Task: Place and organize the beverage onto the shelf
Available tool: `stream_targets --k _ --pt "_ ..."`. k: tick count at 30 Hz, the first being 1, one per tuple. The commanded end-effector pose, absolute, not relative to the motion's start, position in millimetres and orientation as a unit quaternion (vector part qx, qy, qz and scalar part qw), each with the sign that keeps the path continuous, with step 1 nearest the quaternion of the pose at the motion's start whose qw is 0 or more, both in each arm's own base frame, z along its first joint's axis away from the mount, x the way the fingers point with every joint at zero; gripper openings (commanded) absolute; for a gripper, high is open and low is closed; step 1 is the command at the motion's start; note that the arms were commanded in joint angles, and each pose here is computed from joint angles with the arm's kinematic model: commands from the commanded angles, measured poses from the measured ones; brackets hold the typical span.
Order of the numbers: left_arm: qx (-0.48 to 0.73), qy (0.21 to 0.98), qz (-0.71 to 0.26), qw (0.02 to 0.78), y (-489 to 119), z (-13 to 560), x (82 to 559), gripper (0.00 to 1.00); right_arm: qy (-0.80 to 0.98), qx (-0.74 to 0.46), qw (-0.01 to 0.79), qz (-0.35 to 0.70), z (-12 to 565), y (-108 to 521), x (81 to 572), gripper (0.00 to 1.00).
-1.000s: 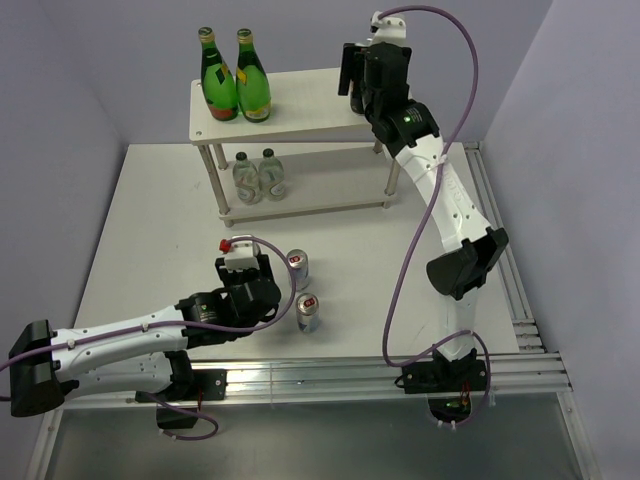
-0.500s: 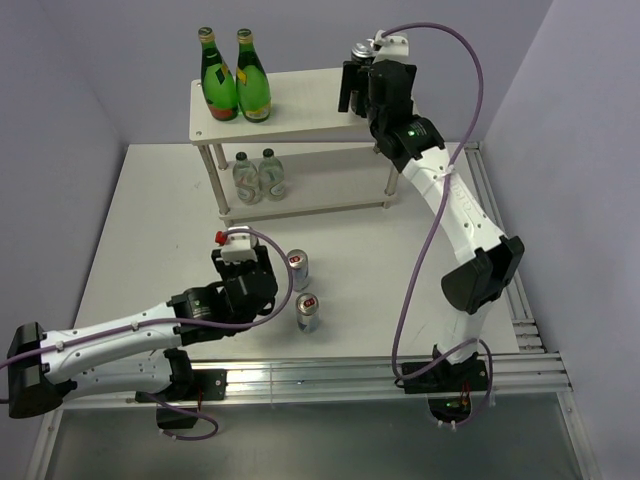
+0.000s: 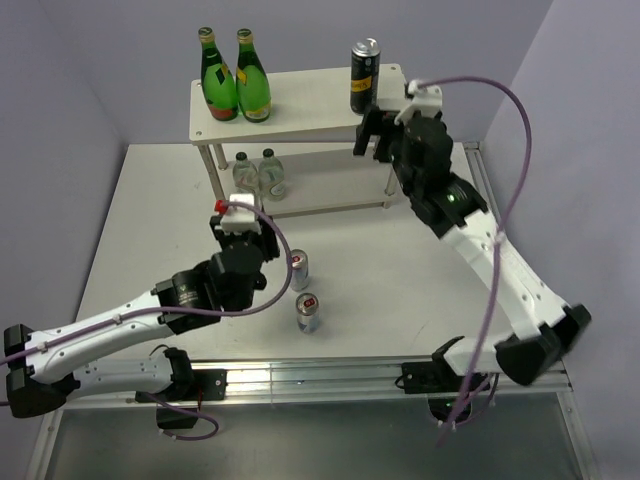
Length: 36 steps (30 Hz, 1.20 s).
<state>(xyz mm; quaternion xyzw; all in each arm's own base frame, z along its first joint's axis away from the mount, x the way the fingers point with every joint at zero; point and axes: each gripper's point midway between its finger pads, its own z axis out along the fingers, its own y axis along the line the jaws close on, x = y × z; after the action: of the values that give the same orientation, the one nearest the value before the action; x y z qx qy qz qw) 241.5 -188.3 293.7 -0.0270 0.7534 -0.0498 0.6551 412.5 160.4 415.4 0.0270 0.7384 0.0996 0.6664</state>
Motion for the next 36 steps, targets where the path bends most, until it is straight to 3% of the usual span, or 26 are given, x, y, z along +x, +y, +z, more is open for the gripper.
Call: stream_targets --k 1,8,14,25,36 --pt "-0.053 0.682 -0.111 0.720 -194 410 260 0.00 0.684 0.046 0.709 0.162 452 160 351 1.00" --pt "0.012 0.635 -0.153 0.757 -245 521 327 0.00 0.716 0.013 0.670 0.197 389 171 289 1.00" --pt "0.063 0.625 -0.164 0.761 -287 556 392 0.00 0.725 0.013 0.663 0.185 354 149 262 1.00" --pt "0.100 0.610 -0.226 0.753 -317 545 460 0.00 0.719 0.012 0.668 0.194 341 132 242 1.00" --pt "0.114 0.612 -0.258 0.739 -319 528 485 0.00 0.715 0.009 0.668 0.206 339 134 240 1.00"
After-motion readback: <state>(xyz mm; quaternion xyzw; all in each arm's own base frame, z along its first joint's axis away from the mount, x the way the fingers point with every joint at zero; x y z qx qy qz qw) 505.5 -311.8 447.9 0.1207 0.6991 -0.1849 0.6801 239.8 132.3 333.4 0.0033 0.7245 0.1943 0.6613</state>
